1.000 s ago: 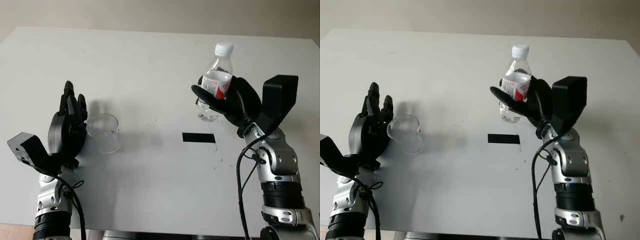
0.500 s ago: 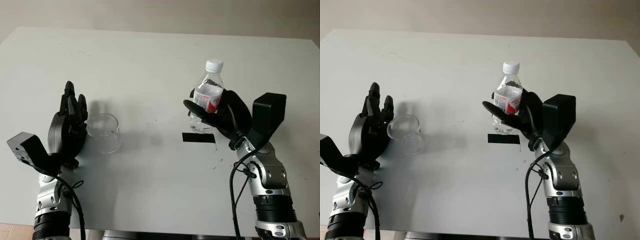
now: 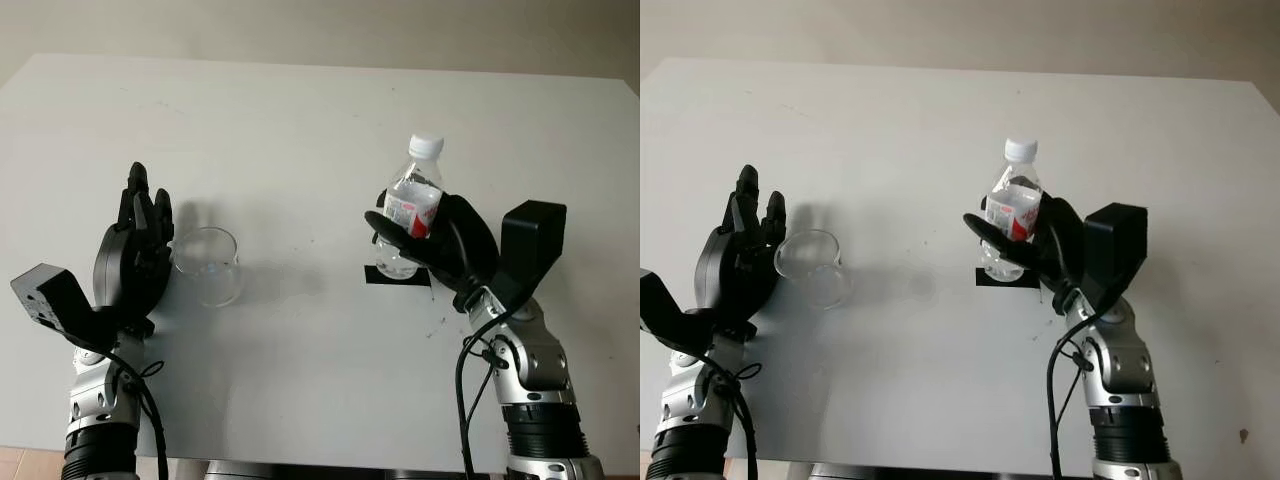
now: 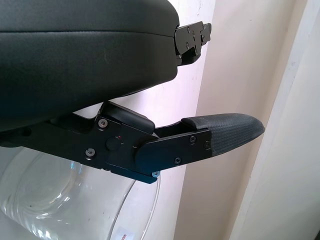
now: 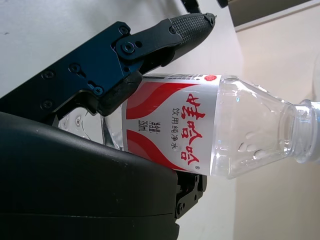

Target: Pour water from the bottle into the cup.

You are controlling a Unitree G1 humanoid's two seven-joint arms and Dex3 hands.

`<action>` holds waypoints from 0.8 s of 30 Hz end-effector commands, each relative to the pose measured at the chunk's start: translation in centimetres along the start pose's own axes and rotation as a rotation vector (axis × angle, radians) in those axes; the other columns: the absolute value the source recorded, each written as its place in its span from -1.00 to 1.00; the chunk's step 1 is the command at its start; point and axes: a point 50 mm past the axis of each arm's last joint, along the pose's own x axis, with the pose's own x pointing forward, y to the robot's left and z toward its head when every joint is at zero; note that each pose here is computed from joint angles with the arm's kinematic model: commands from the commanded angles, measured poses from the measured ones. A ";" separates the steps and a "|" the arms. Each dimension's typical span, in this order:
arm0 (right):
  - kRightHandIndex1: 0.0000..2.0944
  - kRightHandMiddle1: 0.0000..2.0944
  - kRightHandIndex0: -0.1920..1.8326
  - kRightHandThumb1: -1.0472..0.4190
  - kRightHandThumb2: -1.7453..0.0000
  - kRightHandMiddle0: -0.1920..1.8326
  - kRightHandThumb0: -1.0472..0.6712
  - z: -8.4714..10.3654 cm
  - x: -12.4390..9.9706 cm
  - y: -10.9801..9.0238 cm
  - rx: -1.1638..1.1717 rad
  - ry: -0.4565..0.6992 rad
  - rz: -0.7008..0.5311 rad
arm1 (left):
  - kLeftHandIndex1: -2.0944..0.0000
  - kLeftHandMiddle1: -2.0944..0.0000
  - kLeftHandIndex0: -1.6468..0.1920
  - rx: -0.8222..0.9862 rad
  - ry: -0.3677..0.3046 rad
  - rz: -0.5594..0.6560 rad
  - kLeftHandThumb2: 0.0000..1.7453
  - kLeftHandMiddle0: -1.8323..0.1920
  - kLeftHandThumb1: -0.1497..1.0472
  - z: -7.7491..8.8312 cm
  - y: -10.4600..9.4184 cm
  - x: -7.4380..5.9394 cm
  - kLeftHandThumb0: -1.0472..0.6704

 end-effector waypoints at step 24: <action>1.00 1.00 0.52 -1.00 0.67 0.29 -0.09 -2.0 0.0 -0.2 -0.132 -0.054 -0.011 | 1.00 0.99 1.00 0.004 0.018 0.003 -0.29 1.00 1.00 -0.3 0.6 -0.4 -0.75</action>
